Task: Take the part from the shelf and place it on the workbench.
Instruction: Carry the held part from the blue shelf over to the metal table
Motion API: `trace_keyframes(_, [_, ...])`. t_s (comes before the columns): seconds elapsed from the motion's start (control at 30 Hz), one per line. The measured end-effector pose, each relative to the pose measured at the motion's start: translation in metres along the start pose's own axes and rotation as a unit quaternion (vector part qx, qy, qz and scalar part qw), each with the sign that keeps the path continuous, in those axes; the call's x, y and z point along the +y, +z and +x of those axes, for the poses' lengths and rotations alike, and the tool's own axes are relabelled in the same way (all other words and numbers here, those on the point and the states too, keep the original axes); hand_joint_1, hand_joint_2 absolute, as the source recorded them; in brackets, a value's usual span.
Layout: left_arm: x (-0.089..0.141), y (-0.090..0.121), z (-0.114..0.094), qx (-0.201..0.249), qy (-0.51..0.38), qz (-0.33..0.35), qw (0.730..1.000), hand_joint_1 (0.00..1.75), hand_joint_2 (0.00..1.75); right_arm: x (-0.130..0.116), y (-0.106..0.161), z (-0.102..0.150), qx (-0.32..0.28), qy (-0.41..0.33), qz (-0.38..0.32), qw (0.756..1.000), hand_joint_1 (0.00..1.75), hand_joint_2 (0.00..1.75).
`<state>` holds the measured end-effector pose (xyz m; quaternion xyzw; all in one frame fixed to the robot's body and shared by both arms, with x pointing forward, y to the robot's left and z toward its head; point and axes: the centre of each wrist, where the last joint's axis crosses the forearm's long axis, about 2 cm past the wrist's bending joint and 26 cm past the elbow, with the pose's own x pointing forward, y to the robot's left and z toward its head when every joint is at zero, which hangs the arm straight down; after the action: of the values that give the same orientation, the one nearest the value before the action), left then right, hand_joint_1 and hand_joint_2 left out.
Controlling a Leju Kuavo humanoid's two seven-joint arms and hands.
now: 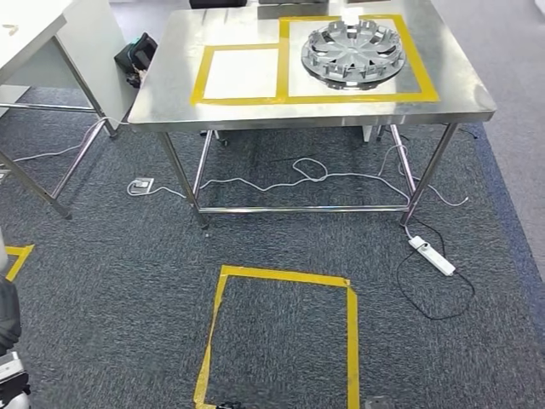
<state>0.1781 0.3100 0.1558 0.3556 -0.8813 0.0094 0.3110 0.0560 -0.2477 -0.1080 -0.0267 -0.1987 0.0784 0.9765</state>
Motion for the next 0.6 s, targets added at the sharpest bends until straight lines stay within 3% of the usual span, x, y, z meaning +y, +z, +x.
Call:
trace_keyframes(0.37, [0.001,0.001,0.000,0.003,0.000,-0.002,1.000,1.75,1.75,-0.002,-0.002,0.007,-0.007,0.000,-0.001,1.000,0.00,0.00])
trace_keyframes(0.6, [0.001,0.003,0.000,0.005,-0.001,-0.003,1.000,1.75,1.75,0.000,0.001,-0.004,0.004,0.002,0.002,1.000,0.00,0.00])
